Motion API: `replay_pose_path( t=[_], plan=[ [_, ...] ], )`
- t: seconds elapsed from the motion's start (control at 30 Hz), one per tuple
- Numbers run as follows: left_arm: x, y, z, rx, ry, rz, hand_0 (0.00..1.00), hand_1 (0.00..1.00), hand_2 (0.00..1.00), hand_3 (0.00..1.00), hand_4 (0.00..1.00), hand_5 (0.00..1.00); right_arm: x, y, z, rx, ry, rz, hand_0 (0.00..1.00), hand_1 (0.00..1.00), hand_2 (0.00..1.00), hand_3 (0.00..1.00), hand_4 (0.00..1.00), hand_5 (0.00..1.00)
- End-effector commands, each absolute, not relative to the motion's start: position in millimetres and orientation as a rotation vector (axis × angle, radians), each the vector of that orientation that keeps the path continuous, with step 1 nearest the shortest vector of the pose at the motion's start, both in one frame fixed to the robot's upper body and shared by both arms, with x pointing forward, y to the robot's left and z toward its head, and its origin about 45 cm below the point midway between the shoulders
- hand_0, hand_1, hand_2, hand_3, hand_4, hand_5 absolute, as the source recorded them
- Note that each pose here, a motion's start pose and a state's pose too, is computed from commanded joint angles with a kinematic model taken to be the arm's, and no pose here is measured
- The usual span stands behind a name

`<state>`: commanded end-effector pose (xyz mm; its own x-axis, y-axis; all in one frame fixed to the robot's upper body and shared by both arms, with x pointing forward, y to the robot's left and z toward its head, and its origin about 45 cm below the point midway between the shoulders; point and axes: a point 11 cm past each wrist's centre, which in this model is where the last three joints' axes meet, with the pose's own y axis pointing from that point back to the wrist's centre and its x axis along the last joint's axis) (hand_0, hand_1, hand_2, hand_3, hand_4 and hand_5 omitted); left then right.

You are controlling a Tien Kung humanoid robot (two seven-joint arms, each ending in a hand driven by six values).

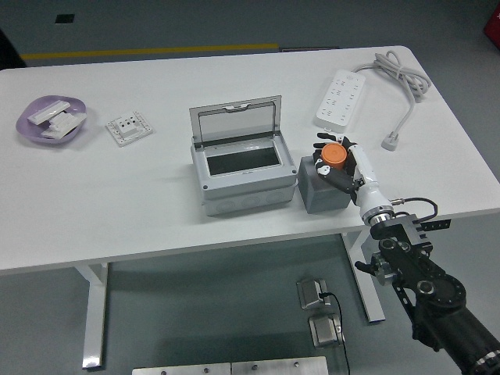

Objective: Pick up the cylinder from the cube,place it in the box,flap close box

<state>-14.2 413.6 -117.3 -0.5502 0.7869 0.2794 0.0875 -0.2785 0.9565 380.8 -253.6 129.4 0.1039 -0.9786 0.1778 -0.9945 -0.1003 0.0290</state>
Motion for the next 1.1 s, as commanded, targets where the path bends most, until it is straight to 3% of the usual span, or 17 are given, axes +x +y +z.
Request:
replay_pose_path(
  t=[0.1,0.13,0.3,0.33,0.67,1.1],
  plan=[
    [-14,414,-117,1.088,1.480,1.881,0.661,0.651,0.605,0.677,0.650,0.209,382,-253,133,2.229,-2.005,0.189,0.569,0.557,0.567,0.563,0.002,0.002],
    [-13,414,-117,1.087,1.479,1.881,0.661,0.651,0.606,0.678,0.650,0.207,383,-253,135,2.231,-2.004,0.199,0.467,0.414,0.492,0.406,0.002,0.002],
    [-12,415,-117,1.082,1.474,1.885,0.661,0.651,0.606,0.678,0.650,0.207,390,-253,147,2.245,-2.006,0.260,0.467,0.414,0.492,0.406,0.002,0.002],
    [-12,415,-117,1.081,1.473,1.886,0.661,0.651,0.607,0.678,0.651,0.205,391,-254,150,2.246,-2.007,0.272,0.412,0.294,0.399,0.319,0.002,0.002],
    [-11,417,-116,1.078,1.471,1.892,0.661,0.651,0.606,0.679,0.651,0.203,412,-240,186,2.292,-1.922,0.444,0.419,0.274,0.347,0.291,0.002,0.002],
    [-10,424,-114,1.086,1.461,1.902,0.661,0.651,0.606,0.679,0.653,0.207,427,-133,212,2.370,-1.375,0.775,0.399,0.274,0.350,0.281,0.002,0.002]
  ],
)
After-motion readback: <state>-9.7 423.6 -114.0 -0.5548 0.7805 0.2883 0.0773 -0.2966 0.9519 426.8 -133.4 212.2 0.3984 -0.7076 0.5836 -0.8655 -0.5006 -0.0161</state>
